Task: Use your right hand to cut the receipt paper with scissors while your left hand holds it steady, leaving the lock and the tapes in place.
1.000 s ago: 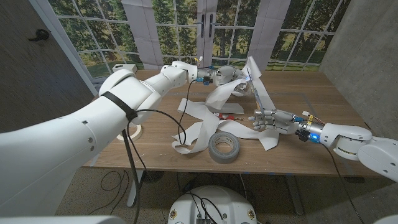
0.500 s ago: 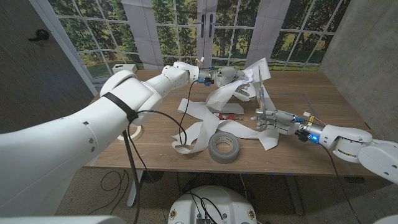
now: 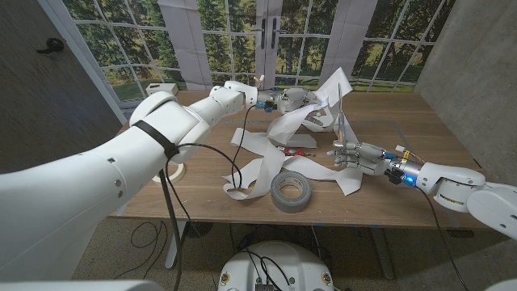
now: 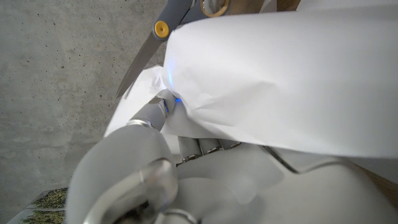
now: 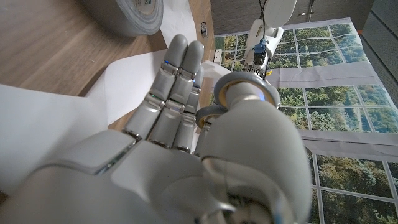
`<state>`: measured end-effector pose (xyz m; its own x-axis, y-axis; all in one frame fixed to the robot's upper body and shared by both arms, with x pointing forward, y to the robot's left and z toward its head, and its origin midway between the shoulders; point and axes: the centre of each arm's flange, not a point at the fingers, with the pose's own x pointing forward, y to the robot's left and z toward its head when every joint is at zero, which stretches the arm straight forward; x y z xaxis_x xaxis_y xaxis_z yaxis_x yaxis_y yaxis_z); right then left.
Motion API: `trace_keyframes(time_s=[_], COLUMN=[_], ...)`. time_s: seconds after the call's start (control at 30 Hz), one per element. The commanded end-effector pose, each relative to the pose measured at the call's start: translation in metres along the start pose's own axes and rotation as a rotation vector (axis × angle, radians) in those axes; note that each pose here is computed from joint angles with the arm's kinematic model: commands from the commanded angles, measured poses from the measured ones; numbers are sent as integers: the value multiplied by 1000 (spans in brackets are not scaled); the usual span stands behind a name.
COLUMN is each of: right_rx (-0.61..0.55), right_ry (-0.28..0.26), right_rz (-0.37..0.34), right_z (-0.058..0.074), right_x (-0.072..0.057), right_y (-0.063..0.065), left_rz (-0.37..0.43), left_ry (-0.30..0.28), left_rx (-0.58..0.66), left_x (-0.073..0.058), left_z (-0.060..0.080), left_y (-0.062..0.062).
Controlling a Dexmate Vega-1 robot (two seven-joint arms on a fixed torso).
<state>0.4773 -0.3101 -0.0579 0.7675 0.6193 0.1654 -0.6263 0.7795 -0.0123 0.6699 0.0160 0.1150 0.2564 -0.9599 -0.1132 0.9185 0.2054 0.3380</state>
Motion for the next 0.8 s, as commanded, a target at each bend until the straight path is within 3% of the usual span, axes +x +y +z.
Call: trace_keyframes(time_s=[0.03, 0.27, 0.5, 0.8], right_rx=[-7, -19, -25, -36], right_ry=[0, -6, 2, -23], right_rz=[34, 54, 68, 62], right_z=[6, 10, 12, 20], right_x=[2, 6, 7, 7], right_y=[2, 1, 2, 5], left_rz=[2, -29, -24, 10], left_ry=[-34, -55, -74, -73], left_rx=[-33, -26, -47, -38], left_x=[-9, -16, -20, -25], left_z=[-5, -5, -11, -7], left_y=[3, 2, 3, 9])
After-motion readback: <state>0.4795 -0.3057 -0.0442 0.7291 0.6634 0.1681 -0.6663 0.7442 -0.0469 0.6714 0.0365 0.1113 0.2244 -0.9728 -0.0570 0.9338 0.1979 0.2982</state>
